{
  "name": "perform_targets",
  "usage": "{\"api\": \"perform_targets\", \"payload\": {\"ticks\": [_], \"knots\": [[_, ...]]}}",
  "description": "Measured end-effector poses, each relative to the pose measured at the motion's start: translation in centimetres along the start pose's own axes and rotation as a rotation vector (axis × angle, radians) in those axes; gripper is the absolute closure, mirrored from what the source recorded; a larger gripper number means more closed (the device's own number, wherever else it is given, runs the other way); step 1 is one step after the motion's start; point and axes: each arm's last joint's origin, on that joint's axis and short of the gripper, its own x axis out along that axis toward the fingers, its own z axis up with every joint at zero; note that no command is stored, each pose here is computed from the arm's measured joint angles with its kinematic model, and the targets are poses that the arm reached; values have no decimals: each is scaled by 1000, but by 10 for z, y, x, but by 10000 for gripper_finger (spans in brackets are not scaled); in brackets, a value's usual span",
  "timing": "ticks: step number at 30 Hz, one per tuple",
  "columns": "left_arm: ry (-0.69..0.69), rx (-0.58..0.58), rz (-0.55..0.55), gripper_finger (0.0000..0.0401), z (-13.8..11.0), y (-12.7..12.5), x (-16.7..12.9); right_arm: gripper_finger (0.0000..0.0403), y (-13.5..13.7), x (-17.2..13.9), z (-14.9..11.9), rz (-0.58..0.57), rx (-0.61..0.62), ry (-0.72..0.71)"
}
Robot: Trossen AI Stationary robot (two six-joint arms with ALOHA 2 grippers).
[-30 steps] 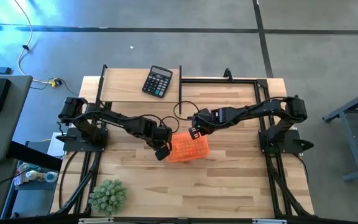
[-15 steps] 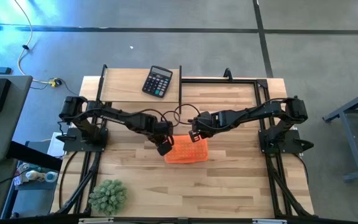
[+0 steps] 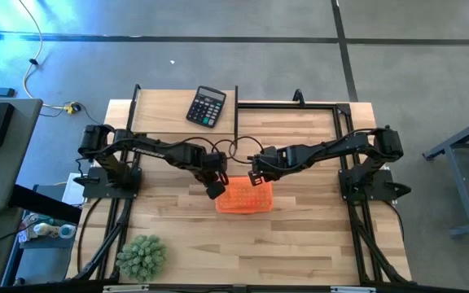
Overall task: Pack school essentials
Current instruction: Close the supply box, then return to Home Position
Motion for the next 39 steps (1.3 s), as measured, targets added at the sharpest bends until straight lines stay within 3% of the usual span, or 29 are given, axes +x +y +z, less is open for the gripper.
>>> {"api": "perform_targets", "payload": {"ticks": [6, 12, 19, 29, 33, 39], "knots": [[18, 26, -47, 401, 3, 8, -9, 403, -4, -13, 2, -3, -6, -36], [-9, 71, -86, 401, 1, 16, -38, 403, -7, -39, 7, 48, -46, -125], [-158, 172, -186, 401, -4, 21, -89, 403, -11, -77, 11, 172, -139, -208], [-394, 229, -277, 401, -20, 22, -147, 403, -17, -128, 15, 382, -213, -350], [-465, 233, -262, 401, -33, 26, -155, 403, -19, -144, 16, 454, -229, -402], [-565, 226, -379, 401, -68, 41, -142, 403, -23, -158, 11, 492, -257, -439]]}}
